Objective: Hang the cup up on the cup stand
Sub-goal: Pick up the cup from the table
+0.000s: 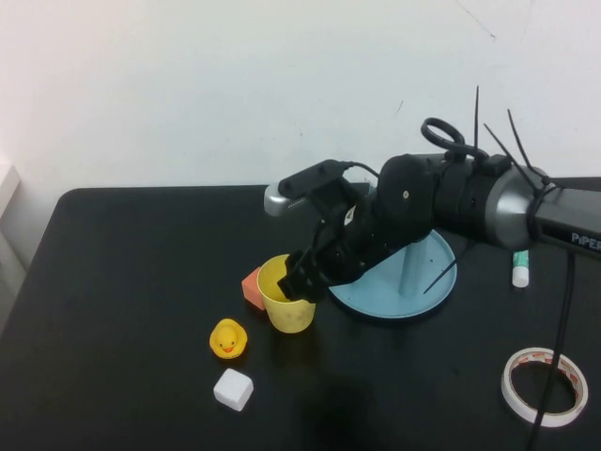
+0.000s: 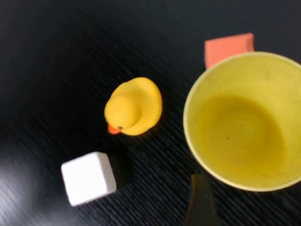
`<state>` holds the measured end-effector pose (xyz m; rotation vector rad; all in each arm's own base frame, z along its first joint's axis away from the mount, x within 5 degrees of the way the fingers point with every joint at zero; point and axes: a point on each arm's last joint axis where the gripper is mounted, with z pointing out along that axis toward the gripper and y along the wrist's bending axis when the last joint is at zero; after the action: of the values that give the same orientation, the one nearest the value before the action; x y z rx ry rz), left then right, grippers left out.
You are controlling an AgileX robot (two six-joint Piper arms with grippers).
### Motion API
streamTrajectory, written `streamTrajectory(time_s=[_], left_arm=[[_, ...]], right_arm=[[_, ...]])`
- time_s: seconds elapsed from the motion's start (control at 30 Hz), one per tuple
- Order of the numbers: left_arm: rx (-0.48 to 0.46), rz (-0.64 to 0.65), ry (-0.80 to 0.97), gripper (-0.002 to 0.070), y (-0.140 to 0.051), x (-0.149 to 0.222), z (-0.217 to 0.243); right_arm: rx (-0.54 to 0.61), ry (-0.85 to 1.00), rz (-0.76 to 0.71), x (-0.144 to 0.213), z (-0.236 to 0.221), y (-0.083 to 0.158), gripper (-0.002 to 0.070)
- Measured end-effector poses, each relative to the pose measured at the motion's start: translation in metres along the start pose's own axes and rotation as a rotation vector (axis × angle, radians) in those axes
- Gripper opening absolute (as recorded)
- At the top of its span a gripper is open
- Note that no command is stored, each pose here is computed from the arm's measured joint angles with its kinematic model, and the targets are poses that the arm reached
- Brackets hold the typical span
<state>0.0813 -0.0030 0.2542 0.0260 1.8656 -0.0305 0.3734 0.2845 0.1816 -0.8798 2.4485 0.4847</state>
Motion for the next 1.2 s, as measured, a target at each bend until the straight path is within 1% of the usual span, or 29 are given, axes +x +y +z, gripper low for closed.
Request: streamTrajectory(time_s=[0.23,0.53,0.6,0.8,0.87,0.97,1.07,1.2], left_arm=[[0.000,0.000,0.000,-0.0003,0.000,0.000,0.000],[0.000,0.000,0.000,-0.0003,0.000,0.000,0.000],[0.000,0.000,0.000,-0.0003,0.000,0.000,0.000],[0.000,0.000,0.000,-0.0003,0.000,0.000,0.000],[0.000,0.000,0.000,-0.0003,0.000,0.000,0.000],[0.000,0.002,0.000,-0.0002,0.000,0.000,0.000],[0.000,0.002,0.000,-0.0003,0.000,0.000,0.000],[0.000,0.002,0.000,-0.0003,0.000,0.000,0.000]], right_arm=[[0.026,-0.016,0.113,0.003,0.014,-0.005,0.0447],[0.036,-0.007,0.173,0.011,0.037,-0.014,0.0440],[0.034,-0.015,0.181,0.010,0.038,-0.014,0.0409],[0.040,-0.050,0.196,0.007,0.041,-0.015,0.0206],[0.030,-0.055,0.230,0.007,0.042,-0.015,0.0174],[0.014,-0.059,0.275,0.006,0.042,-0.013,0.0159],[0.003,-0.051,0.287,0.005,0.039,-0.012,0.0161],[-0.011,-0.071,0.263,-0.004,0.020,-0.007,0.0192]])
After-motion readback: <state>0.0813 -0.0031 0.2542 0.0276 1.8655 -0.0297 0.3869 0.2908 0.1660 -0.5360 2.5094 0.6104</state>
